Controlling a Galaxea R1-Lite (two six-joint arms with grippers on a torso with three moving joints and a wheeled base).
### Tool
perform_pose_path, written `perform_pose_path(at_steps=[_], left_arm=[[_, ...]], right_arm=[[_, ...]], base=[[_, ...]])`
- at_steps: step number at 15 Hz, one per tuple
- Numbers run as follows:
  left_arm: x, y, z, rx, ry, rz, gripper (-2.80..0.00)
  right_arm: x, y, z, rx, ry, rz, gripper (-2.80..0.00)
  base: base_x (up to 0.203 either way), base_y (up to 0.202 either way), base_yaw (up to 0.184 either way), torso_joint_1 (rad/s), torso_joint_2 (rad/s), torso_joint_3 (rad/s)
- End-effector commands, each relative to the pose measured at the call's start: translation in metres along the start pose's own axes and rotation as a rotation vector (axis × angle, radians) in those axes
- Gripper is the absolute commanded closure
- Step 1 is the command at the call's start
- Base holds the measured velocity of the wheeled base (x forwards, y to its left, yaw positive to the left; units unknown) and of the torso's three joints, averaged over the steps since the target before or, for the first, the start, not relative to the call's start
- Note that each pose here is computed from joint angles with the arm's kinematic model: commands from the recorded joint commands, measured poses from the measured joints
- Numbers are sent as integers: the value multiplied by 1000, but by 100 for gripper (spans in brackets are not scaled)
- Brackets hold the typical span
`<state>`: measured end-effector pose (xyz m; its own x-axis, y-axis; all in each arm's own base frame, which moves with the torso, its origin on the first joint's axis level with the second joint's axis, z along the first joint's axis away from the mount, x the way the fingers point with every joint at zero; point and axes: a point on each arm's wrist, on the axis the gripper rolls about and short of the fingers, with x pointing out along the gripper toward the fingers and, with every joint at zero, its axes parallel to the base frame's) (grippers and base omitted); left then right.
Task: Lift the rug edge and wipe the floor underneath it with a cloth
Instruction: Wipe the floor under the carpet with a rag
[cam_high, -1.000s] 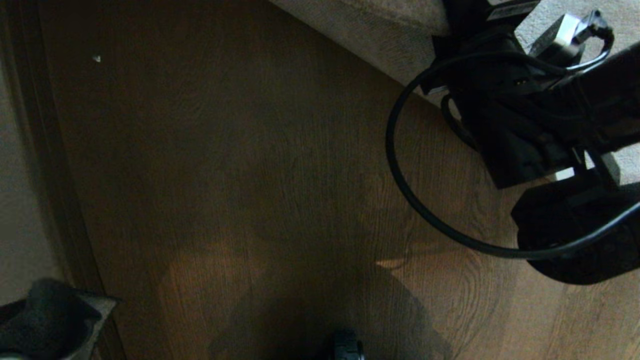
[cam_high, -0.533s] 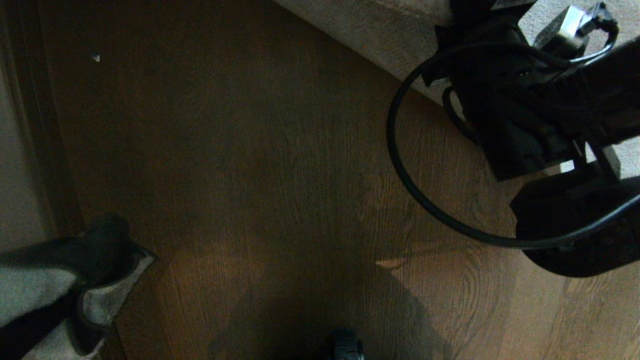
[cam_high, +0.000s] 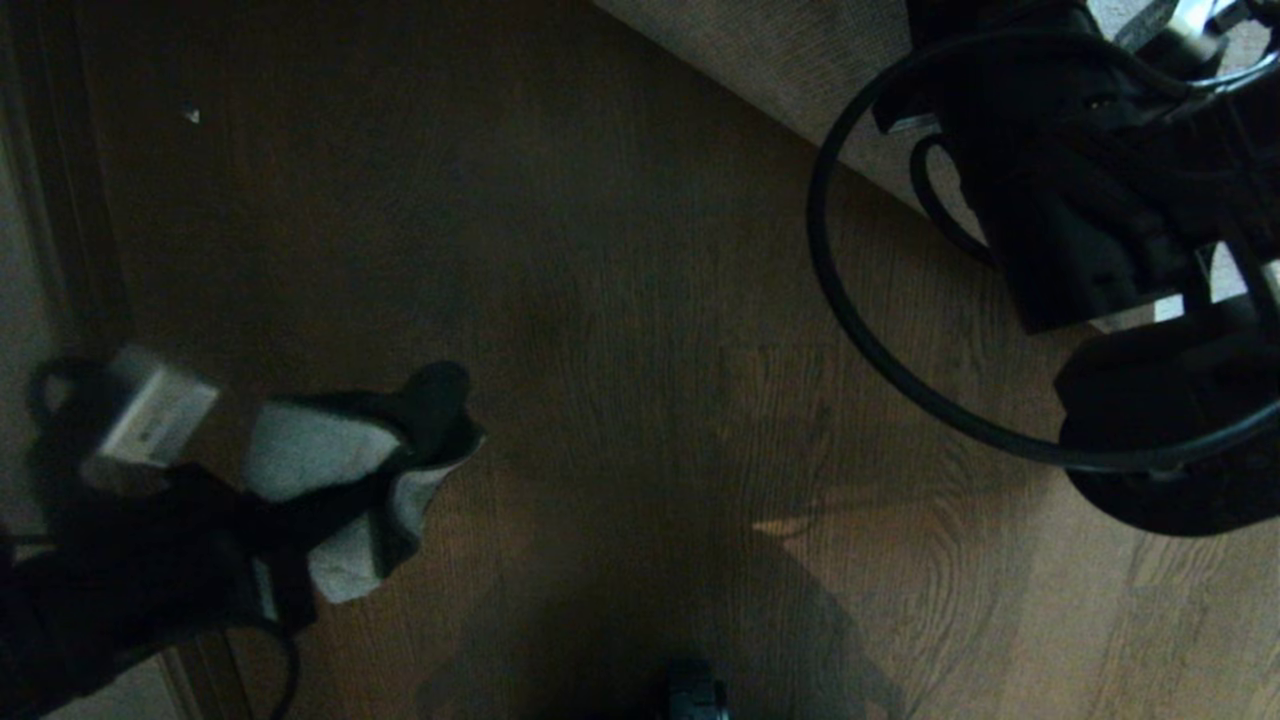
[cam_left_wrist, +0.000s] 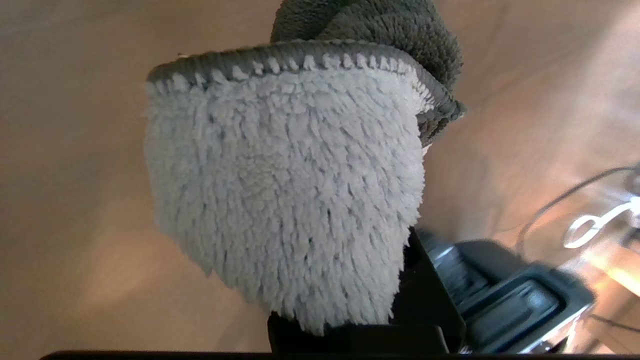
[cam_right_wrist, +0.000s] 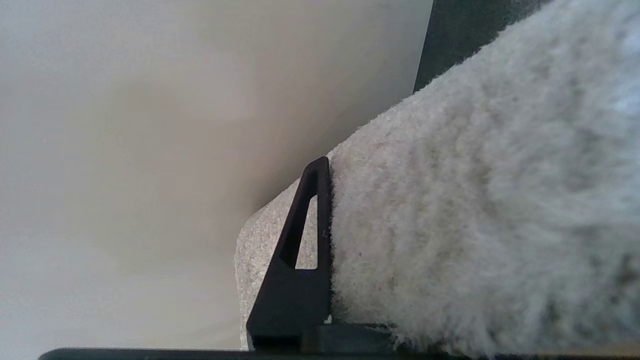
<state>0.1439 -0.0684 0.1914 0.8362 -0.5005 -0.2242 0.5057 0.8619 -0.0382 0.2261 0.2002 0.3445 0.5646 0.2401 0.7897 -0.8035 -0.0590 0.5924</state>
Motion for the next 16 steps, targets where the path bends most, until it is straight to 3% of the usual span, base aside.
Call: perform_pose_path(at_steps=[1, 6, 10, 12, 16], left_arm=[[54, -20, -7, 11, 69, -81, 0], [125, -58, 18, 11, -16, -178, 0], [159, -87, 29, -97, -55, -189, 0], [162, -108, 25, -148, -42, -219, 0], [160, -148, 4, -159, 21, -258, 0]], right_arm=[[0, 6, 5, 17, -31, 44, 0], [0, 5, 5, 14, -31, 42, 0], [0, 2, 6, 7, -34, 37, 0], [0, 0, 5, 6, -31, 33, 0], [0, -4, 3, 6, -25, 26, 0]], base=[[0, 0, 0, 0, 0, 0], [0, 0, 0, 0, 0, 0], [0, 0, 0, 0, 0, 0], [0, 0, 0, 0, 0, 0], [0, 0, 0, 0, 0, 0]])
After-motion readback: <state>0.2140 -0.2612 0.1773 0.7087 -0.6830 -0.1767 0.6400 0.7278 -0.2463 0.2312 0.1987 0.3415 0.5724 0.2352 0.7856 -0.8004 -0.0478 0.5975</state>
